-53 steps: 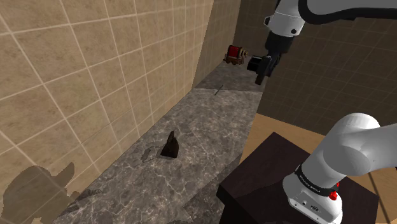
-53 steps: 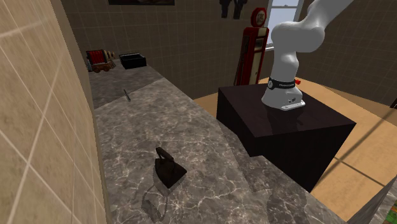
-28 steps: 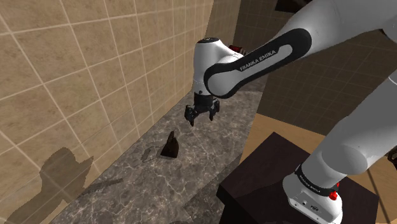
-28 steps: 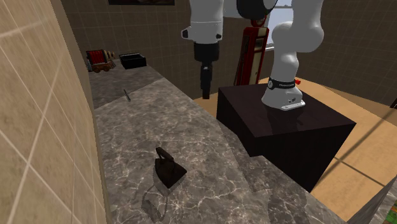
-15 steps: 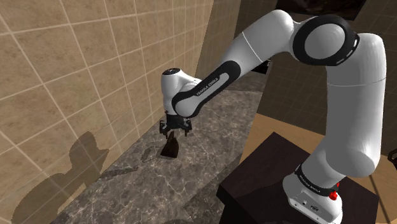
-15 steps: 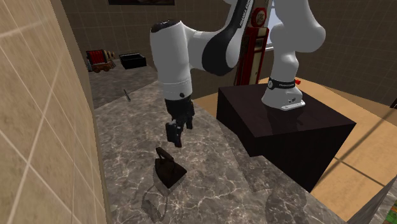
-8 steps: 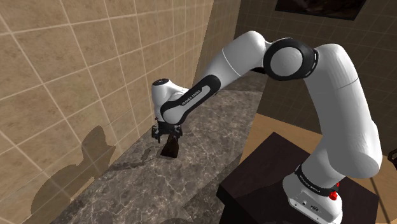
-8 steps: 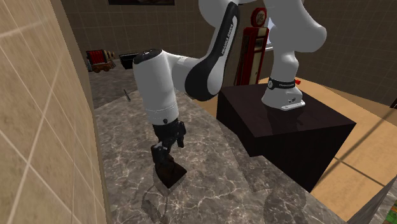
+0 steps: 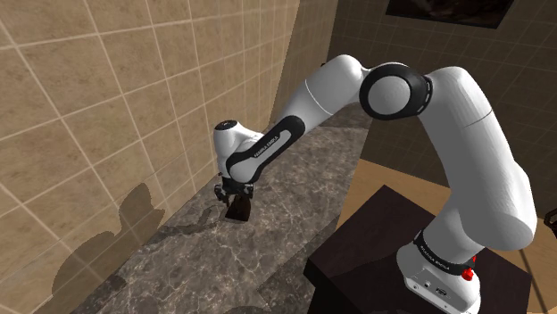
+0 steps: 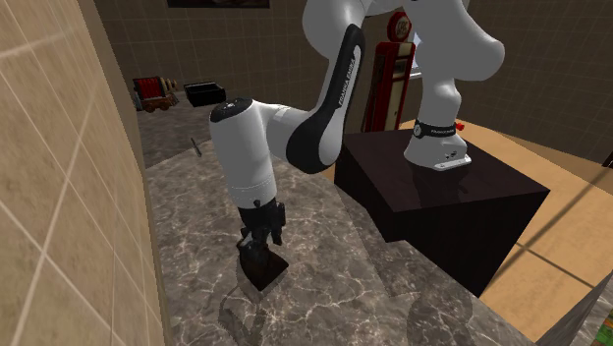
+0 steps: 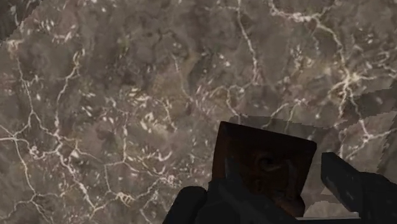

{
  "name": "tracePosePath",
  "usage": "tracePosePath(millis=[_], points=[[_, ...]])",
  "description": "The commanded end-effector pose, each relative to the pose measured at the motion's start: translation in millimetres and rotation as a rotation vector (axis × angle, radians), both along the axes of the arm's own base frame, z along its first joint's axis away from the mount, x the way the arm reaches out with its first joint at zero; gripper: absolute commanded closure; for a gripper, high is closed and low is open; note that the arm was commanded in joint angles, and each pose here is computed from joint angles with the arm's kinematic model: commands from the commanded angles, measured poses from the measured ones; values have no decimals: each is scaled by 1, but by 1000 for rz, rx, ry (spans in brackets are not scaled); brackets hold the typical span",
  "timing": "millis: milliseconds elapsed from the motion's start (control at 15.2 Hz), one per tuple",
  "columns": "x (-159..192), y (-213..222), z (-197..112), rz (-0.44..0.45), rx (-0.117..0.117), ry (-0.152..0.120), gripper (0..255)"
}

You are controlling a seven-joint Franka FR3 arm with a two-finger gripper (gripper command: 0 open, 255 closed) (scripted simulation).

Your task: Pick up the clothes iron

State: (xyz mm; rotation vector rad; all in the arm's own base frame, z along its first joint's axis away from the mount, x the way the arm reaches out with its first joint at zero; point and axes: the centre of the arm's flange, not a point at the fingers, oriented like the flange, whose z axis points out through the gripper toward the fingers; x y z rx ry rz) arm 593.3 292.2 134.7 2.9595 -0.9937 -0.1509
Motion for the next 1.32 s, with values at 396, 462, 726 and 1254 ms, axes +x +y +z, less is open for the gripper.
tracePosePath(millis=[396, 462, 726, 1254], points=[[0, 0, -1, 0, 0, 0, 255], [0, 0, -1, 0, 0, 0, 255], [0, 0, 14, 0, 0, 0, 255], [0, 0, 57, 0, 0, 0, 255]])
